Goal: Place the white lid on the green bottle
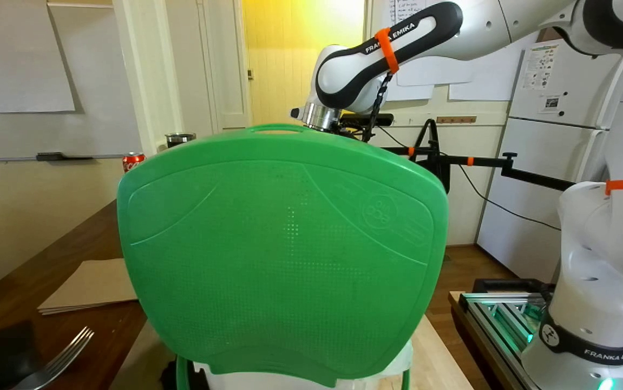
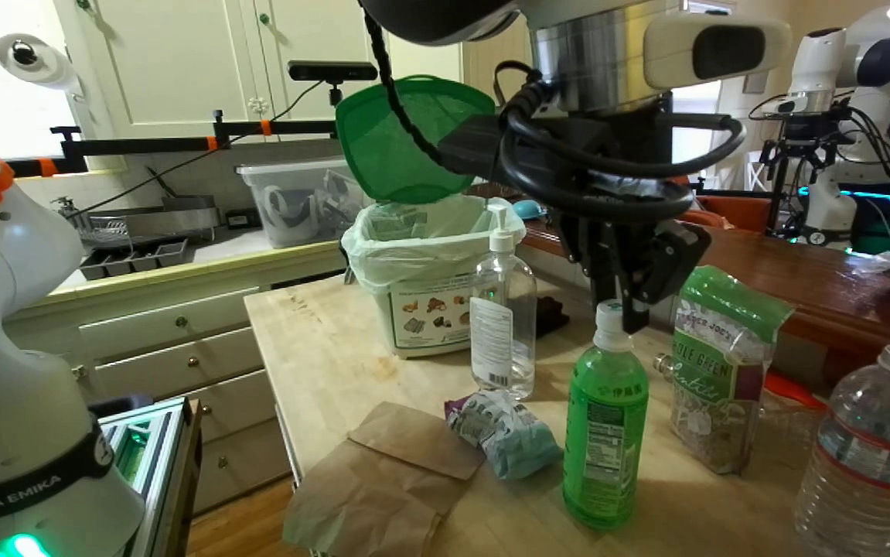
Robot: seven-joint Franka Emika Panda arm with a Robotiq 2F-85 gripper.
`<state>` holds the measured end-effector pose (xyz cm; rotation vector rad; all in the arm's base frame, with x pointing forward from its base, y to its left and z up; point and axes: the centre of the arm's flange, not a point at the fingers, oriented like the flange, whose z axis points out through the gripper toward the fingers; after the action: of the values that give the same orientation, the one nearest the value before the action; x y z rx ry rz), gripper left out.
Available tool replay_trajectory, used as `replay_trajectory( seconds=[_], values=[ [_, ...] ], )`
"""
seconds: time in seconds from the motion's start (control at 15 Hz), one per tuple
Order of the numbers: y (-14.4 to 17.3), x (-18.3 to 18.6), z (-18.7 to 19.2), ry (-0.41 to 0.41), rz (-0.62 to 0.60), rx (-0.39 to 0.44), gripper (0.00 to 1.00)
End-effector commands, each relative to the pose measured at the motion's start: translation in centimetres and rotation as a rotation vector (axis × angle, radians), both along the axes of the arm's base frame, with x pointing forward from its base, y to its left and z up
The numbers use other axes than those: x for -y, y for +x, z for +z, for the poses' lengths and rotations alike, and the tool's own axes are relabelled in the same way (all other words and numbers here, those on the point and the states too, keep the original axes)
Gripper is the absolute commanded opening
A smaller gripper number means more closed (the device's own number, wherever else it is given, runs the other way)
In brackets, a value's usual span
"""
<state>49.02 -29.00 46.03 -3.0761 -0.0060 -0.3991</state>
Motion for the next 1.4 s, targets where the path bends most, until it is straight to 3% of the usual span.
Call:
replay_trajectory(
  seconds=[0.0,0.4,1.33],
  values=[
    [0.3,0.2,-0.4,-0.005,0.002,-0.010,0.59],
    [0.3,0.2,-0.2,-0.003,-0.001,-0.005,1.00],
    [-3.4,0.0,4.8,-0.007,-0.108,0.025,1.00]
  ],
)
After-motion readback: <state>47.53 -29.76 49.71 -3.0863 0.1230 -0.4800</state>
